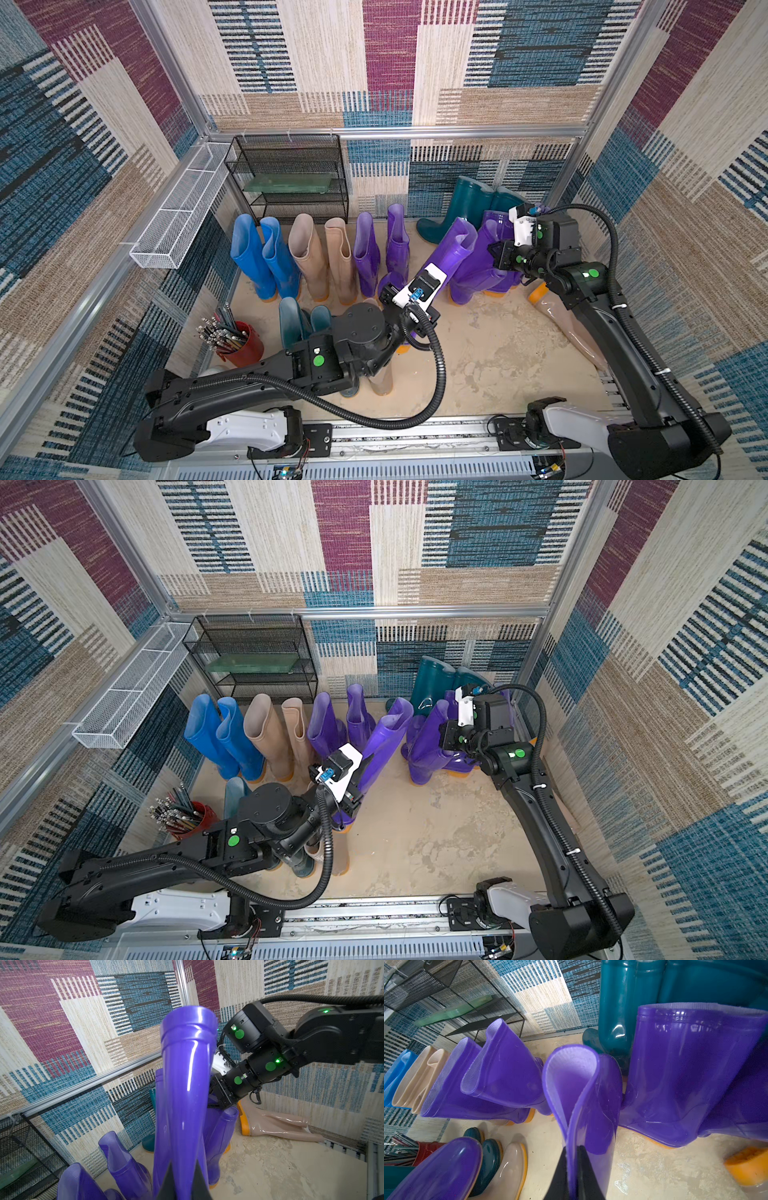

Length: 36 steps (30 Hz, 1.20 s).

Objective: Match and arrange rain boots in pairs
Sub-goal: Pick up the rain boot at the center of the board, then pair a pair of rain boots at the center of the board, then pick up the rain boot at the center of the board.

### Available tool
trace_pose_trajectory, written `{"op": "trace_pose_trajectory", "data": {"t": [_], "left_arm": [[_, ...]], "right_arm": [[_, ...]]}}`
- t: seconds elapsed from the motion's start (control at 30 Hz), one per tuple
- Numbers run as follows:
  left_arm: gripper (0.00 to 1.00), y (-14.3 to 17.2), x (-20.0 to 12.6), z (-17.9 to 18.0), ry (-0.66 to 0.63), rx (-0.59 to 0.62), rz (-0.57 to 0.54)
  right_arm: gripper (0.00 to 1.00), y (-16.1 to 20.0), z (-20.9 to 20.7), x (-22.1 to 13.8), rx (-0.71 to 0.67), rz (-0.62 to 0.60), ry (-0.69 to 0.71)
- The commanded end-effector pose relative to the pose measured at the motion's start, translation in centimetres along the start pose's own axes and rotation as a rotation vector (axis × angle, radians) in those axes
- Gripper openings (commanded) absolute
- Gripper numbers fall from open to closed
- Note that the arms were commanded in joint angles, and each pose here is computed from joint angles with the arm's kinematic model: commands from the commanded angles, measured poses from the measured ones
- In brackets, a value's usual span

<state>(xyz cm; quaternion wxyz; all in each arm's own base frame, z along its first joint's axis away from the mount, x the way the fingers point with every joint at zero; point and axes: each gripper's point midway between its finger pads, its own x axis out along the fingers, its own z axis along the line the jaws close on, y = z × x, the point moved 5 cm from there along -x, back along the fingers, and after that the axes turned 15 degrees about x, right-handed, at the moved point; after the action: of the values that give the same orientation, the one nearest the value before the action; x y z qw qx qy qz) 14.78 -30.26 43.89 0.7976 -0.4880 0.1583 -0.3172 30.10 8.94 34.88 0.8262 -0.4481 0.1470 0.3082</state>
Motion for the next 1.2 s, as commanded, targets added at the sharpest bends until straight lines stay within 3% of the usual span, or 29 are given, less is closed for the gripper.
{"op": "trace_pose_trajectory", "data": {"t": [0.0,0.23,0.73,0.93,1.17], "left_arm": [[0.00,-0.9,0.9,0.2,0.005,-0.073,-0.067],[0.00,0.7,3.1,1.2,-0.018,-0.124,-0.034],[0.00,8.2,6.5,-2.5,0.003,-0.210,0.036],[0.00,9.9,7.0,-4.2,0.047,-0.253,0.014],[0.00,14.4,5.9,-7.6,0.110,-0.373,-0.054]], "right_arm": [[0.00,-0.1,1.9,-1.6,-0.025,-0.041,-0.118],[0.00,2.4,2.7,-3.7,-0.034,-0.005,-0.131],[0.00,9.2,3.1,-2.9,0.029,0.143,-0.207],[0.00,10.1,3.0,-3.0,0.045,0.170,-0.205],[0.00,10.9,2.3,-3.7,0.057,0.197,-0.181]]}}
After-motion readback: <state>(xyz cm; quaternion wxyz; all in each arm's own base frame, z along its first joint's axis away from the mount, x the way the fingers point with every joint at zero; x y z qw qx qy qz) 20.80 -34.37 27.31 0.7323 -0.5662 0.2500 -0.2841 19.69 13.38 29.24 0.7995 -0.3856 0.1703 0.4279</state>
